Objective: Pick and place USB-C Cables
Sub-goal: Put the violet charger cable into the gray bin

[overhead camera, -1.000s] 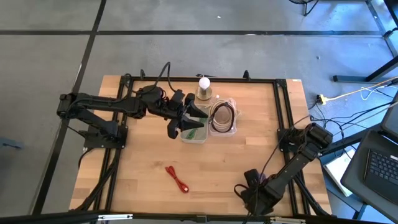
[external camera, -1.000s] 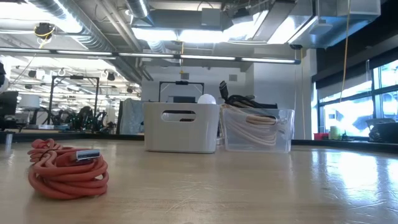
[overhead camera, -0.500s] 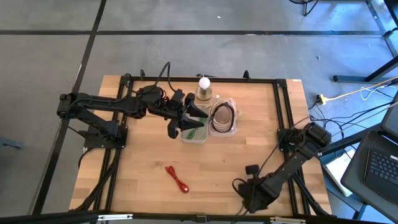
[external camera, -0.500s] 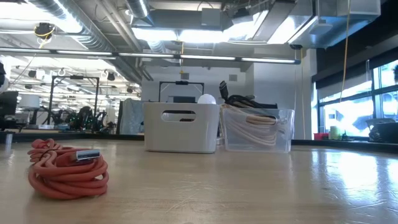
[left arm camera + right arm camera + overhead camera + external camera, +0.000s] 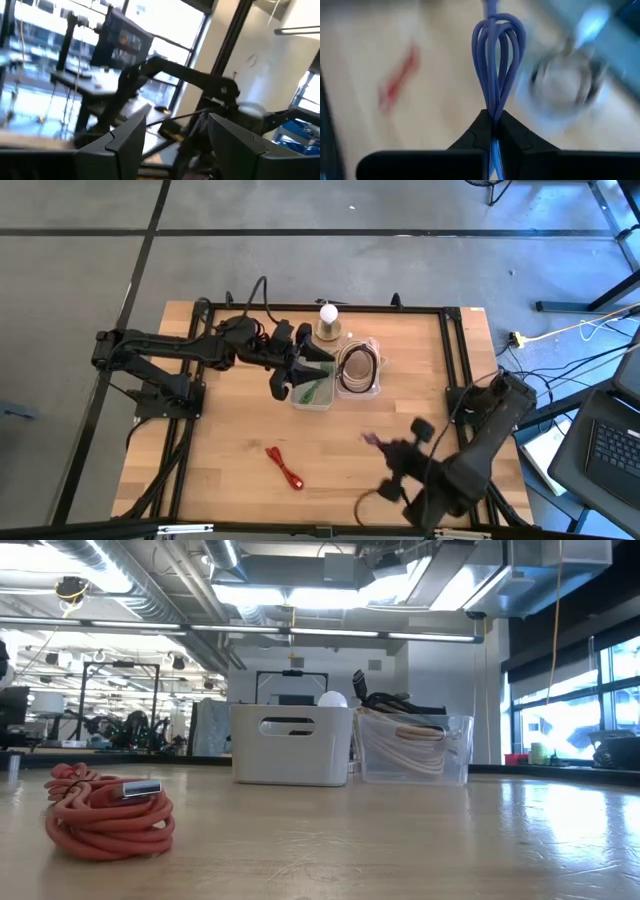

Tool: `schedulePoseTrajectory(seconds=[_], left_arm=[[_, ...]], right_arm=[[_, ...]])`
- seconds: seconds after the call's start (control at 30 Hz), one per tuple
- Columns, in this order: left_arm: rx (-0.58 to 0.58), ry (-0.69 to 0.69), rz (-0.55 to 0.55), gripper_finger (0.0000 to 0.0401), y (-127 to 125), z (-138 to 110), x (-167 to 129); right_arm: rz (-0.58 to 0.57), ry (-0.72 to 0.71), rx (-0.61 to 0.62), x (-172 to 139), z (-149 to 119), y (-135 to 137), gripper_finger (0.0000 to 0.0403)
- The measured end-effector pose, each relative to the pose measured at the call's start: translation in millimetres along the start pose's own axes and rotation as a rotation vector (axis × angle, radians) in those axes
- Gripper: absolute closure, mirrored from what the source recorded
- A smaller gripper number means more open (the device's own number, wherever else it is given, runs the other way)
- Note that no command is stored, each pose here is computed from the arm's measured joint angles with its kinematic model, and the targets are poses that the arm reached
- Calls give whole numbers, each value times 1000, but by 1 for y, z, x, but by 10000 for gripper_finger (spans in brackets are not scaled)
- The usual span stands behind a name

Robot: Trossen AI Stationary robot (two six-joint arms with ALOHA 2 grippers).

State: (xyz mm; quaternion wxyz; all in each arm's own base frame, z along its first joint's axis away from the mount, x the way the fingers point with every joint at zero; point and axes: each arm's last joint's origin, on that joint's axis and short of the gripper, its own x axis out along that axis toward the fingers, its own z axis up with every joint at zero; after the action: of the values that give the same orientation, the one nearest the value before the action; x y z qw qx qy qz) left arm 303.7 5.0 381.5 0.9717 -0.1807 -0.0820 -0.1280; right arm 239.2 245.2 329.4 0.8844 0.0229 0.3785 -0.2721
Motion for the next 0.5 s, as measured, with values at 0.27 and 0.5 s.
schedulePoseTrajectory(seconds=[0.27,0.5], left_arm=[[25,-65,-96,194,-4,9,-1],[17,-76,-189,194,-7,13,-2]], right_arm=[[-65,-306,53,-16,94,-40,388],[21,-315,-38,-1,161,-68,388]])
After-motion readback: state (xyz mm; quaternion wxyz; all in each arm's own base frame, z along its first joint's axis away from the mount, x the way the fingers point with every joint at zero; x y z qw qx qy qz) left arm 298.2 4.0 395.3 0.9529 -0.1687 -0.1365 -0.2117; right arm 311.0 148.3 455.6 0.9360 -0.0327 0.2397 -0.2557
